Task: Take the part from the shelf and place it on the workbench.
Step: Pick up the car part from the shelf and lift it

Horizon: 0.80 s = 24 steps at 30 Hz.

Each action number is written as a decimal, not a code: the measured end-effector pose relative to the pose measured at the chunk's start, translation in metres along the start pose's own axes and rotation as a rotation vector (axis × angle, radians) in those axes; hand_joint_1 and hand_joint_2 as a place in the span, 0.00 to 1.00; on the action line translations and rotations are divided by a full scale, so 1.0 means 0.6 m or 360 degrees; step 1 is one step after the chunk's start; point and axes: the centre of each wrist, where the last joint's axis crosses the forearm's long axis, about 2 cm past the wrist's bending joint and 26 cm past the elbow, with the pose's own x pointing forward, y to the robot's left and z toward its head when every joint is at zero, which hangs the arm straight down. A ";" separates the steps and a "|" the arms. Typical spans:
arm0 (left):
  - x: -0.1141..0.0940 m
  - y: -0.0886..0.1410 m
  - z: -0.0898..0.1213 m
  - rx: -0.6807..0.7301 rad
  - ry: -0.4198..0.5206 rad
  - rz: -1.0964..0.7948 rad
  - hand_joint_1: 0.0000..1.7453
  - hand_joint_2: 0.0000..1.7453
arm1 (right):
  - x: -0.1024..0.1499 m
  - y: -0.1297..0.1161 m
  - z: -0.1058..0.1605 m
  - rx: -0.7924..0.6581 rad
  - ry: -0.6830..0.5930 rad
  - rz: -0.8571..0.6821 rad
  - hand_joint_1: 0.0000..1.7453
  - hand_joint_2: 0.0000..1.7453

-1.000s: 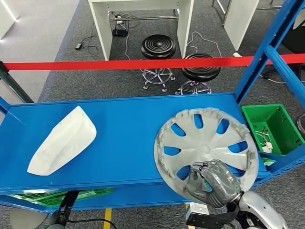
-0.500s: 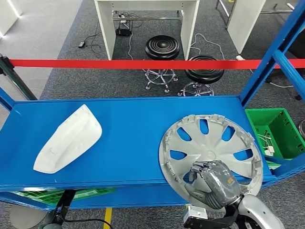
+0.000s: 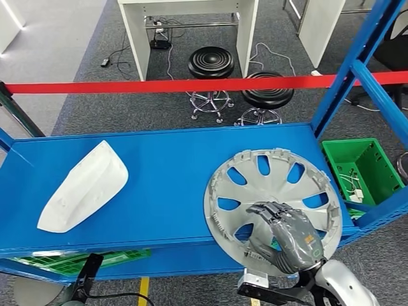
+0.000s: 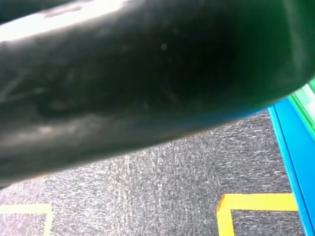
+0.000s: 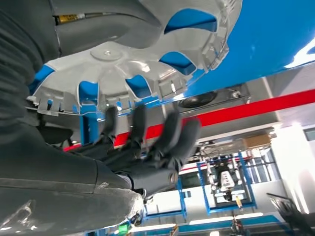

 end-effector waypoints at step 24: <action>-0.004 -0.002 0.002 -0.0002 0.0012 0.0007 0.00 0.00 | 0.066 0.057 0.044 0.0257 -0.0050 -0.0006 0.00 1.00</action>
